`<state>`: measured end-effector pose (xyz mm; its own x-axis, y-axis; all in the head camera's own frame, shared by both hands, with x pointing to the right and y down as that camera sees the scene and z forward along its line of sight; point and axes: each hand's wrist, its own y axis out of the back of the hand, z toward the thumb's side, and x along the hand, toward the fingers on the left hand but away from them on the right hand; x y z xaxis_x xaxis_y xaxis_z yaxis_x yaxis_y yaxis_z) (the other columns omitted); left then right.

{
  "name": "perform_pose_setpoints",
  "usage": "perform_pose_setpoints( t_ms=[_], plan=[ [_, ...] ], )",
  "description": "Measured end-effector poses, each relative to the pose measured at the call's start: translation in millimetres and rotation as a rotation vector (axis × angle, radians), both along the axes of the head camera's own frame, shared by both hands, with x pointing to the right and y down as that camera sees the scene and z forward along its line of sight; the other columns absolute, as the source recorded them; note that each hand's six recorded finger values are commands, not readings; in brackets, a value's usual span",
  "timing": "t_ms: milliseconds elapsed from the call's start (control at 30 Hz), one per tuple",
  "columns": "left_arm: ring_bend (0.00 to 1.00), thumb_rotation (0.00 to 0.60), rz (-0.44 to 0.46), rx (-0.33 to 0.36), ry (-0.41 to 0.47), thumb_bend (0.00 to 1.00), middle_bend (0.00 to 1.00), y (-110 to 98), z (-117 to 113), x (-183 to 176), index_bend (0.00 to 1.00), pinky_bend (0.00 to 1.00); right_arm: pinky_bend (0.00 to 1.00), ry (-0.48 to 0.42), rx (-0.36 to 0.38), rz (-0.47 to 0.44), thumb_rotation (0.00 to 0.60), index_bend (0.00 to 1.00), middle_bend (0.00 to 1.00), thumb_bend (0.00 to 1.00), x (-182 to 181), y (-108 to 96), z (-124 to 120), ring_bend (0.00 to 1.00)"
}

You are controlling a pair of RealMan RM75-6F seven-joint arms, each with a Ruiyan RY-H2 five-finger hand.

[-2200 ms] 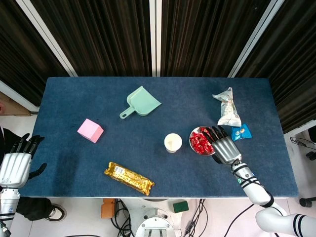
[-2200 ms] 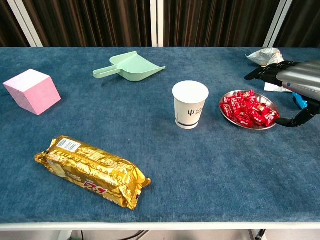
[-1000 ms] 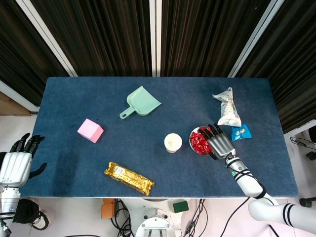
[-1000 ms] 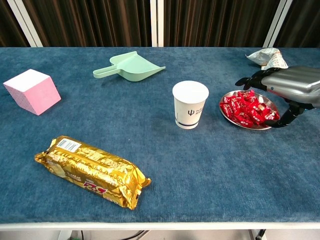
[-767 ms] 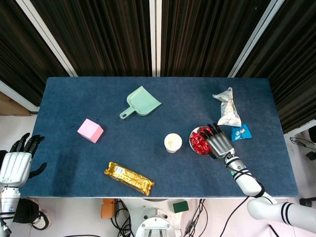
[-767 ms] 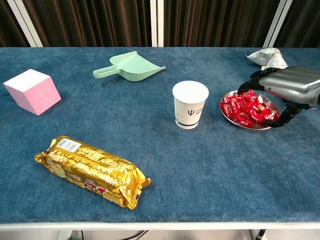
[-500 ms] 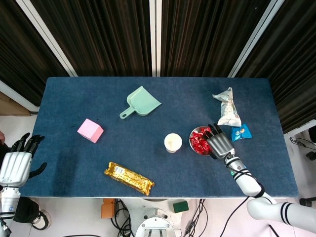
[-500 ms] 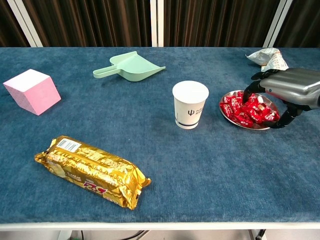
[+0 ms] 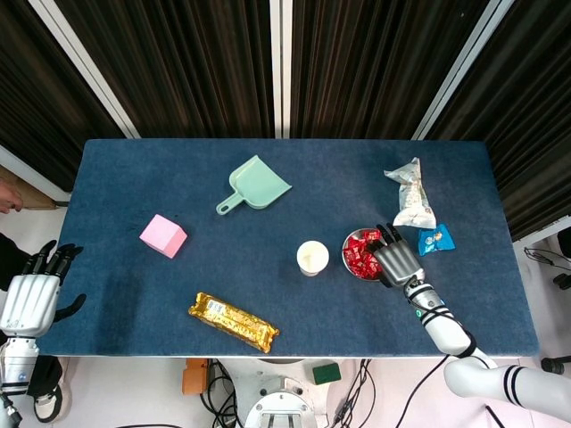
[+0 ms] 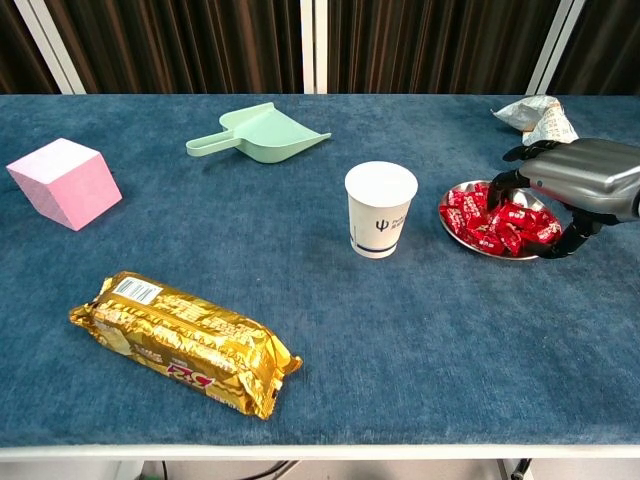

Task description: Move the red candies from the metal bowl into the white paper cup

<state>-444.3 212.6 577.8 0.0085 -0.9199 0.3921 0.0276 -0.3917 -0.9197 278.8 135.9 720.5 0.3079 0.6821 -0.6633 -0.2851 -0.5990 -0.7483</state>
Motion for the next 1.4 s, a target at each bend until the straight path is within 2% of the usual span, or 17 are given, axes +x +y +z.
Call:
perform_pose_setpoints(
  t_ms=[400,667,900,1400],
  plan=[
    [0.06,0.600,0.000,-0.003,-0.001,0.19,0.15,-0.3,0.8,0.6,0.17,0.20,0.00,0.003,0.013,-0.004,0.600,0.40,0.37,0.33,-3.6,1.1,5.5,0.00],
    [0.06,0.600,-0.001,-0.007,-0.003,0.19,0.15,-0.7,1.7,0.2,0.17,0.20,0.00,0.010,0.034,-0.005,0.600,0.54,0.44,0.40,-3.8,0.2,7.5,0.00],
    [0.06,0.600,0.001,-0.009,-0.004,0.19,0.15,-0.4,2.2,0.9,0.17,0.20,0.00,0.014,0.049,-0.011,0.600,0.61,0.45,0.44,-5.2,-0.7,8.9,0.01],
    [0.06,0.600,-0.004,-0.016,-0.007,0.19,0.15,-1.0,3.4,0.6,0.17,0.20,0.00,0.012,0.091,-0.013,0.600,0.74,0.59,0.49,-6.8,-4.1,9.7,0.09]
  ],
)
